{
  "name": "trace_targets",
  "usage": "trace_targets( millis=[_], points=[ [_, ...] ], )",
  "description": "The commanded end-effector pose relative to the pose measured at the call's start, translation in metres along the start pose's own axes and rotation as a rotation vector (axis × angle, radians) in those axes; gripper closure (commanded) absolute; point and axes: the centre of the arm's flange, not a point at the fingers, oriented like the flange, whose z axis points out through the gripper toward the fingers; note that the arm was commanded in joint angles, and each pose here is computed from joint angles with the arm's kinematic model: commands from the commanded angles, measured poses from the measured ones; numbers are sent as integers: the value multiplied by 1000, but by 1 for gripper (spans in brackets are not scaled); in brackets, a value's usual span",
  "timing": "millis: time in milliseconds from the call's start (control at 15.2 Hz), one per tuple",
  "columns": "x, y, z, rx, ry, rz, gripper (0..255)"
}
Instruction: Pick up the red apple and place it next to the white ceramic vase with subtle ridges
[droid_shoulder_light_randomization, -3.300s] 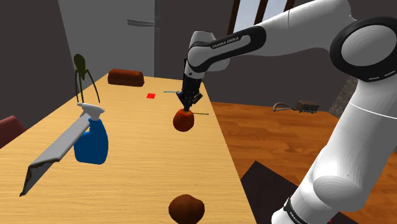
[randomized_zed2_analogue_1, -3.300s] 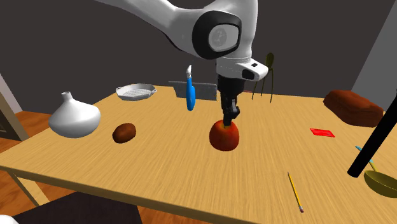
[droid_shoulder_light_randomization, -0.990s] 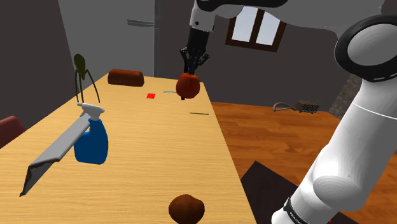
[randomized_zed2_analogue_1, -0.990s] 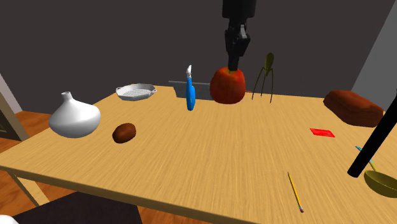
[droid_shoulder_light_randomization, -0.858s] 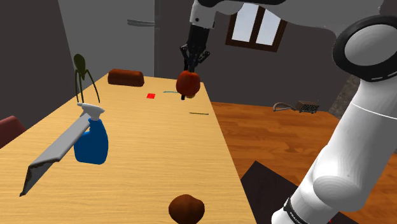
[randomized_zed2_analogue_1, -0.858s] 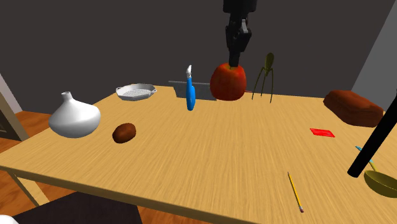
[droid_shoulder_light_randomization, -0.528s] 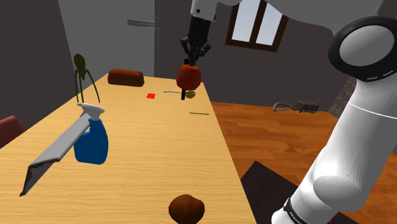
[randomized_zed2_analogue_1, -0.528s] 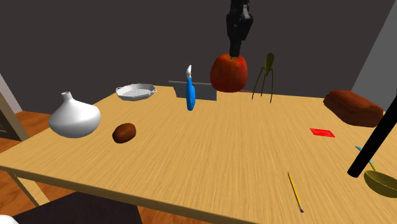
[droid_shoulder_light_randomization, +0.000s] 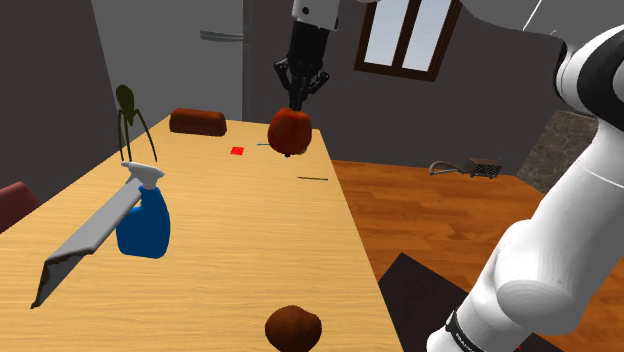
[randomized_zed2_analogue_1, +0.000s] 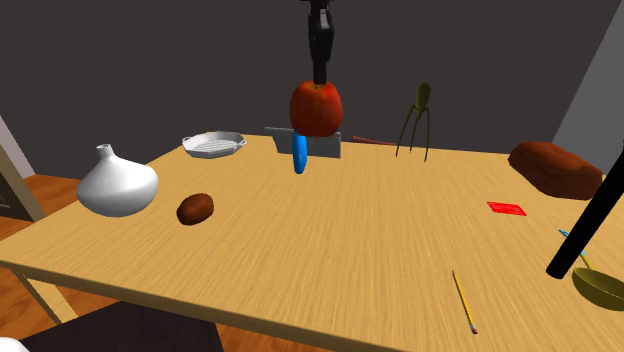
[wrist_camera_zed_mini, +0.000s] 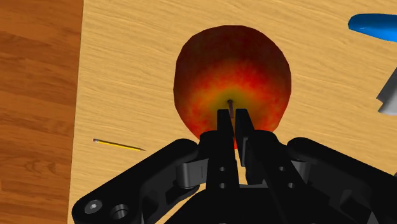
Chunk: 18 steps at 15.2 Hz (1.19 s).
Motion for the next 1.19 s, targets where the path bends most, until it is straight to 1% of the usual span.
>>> trace_targets(
  millis=[0,1122],
  points=[
    [-23,-16,-1,0,0,1,255],
    [-212,-136,4,0,0,1,255]
  ],
)
